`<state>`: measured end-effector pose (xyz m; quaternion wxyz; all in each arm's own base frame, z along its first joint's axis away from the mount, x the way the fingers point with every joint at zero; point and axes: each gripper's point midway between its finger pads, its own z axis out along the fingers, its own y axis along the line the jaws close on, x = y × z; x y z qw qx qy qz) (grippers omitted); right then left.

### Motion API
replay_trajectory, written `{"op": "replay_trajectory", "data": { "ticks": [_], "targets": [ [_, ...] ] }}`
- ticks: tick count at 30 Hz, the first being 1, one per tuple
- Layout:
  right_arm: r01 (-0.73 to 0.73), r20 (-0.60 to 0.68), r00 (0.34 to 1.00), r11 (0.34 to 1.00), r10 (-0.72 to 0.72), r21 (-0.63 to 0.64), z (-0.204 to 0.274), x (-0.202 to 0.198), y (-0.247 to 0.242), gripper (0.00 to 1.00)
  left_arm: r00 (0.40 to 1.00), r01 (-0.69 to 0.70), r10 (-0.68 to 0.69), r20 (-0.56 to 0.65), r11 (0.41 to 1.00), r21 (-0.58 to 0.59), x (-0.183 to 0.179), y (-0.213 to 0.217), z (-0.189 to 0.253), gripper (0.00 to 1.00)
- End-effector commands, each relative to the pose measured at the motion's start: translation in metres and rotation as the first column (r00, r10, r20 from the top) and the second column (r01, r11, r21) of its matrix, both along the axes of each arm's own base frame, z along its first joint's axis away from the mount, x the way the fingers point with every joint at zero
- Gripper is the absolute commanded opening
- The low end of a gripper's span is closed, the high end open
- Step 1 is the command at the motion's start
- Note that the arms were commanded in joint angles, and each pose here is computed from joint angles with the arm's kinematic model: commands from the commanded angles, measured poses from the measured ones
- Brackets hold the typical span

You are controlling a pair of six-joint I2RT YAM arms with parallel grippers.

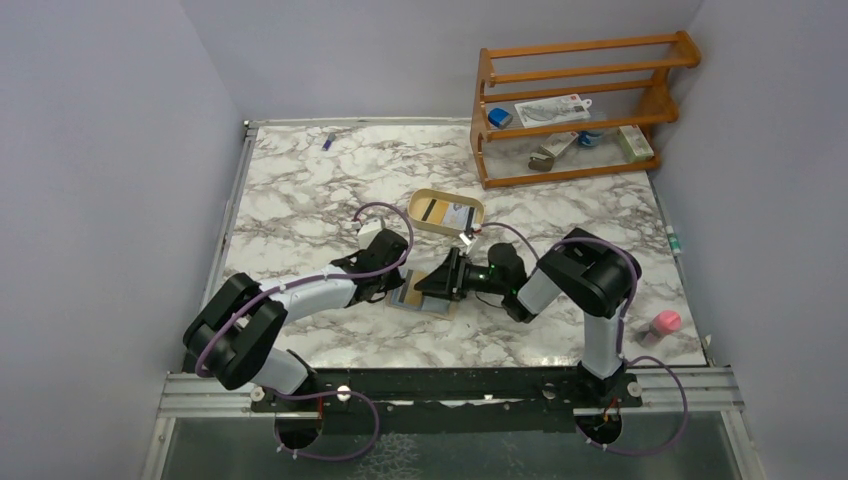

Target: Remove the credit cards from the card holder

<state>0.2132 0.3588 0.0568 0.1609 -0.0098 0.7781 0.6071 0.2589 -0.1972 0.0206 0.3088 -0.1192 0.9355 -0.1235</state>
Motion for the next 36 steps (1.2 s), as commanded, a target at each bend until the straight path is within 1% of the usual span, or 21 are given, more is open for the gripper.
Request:
{"op": "replay_trajectory", "data": {
  "ticks": [1, 4, 6, 8, 10, 13, 16, 23, 28, 36],
  "targets": [
    [0.034, 0.073, 0.996, 0.989, -0.045, 0.144, 0.031, 0.005, 0.003, 0.61, 0.980, 0.039, -0.024, -0.195, 0.997, 0.072, -0.048, 0.020, -0.042, 0.24],
    [0.056, 0.043, 0.997, 0.982, -0.064, 0.181, 0.031, 0.005, 0.002, 0.61, 0.980, 0.037, -0.022, -0.197, 0.996, 0.075, -0.049, 0.022, -0.043, 0.24],
    [0.056, 0.024, 0.998, 0.984, -0.061, 0.169, 0.025, 0.005, 0.002, 0.60, 0.980, 0.037, -0.021, -0.198, 0.996, 0.078, -0.050, 0.023, -0.043, 0.24],
    [0.078, 0.006, 0.997, 0.990, -0.079, 0.119, 0.017, 0.006, -0.001, 0.60, 0.980, 0.037, -0.021, -0.197, 0.996, 0.078, -0.051, 0.023, -0.043, 0.24],
    [0.110, -0.007, 0.994, 0.993, -0.109, 0.042, 0.008, 0.009, -0.006, 0.61, 0.981, 0.032, -0.016, -0.195, 0.996, 0.079, -0.051, 0.024, -0.043, 0.24],
    [0.148, -0.023, 0.989, 0.988, -0.149, -0.046, 0.000, 0.013, -0.012, 0.63, 0.981, 0.025, -0.010, -0.193, 0.997, 0.079, -0.051, 0.025, -0.043, 0.24],
    [0.160, -0.069, 0.983, 0.978, -0.170, -0.137, -0.011, 0.015, -0.014, 0.63, 0.981, 0.021, -0.006, -0.192, 0.997, 0.076, -0.051, 0.025, -0.042, 0.24],
    [0.167, -0.112, 0.974, 0.956, -0.198, -0.240, -0.027, 0.020, -0.014, 0.63, 0.982, 0.024, -0.009, -0.189, 0.997, 0.078, -0.049, 0.024, -0.042, 0.24],
    [0.157, -0.143, 0.970, 0.957, -0.195, -0.242, -0.034, 0.019, -0.010, 0.63, 0.982, 0.022, -0.007, -0.190, 0.997, 0.077, -0.051, 0.025, -0.042, 0.24],
    [0.151, -0.142, 0.974, 0.975, -0.175, -0.164, -0.025, 0.021, 0.003, 0.63, 0.979, 0.022, -0.008, -0.202, 0.997, 0.069, -0.055, 0.023, -0.046, 0.23]
  ]
}}
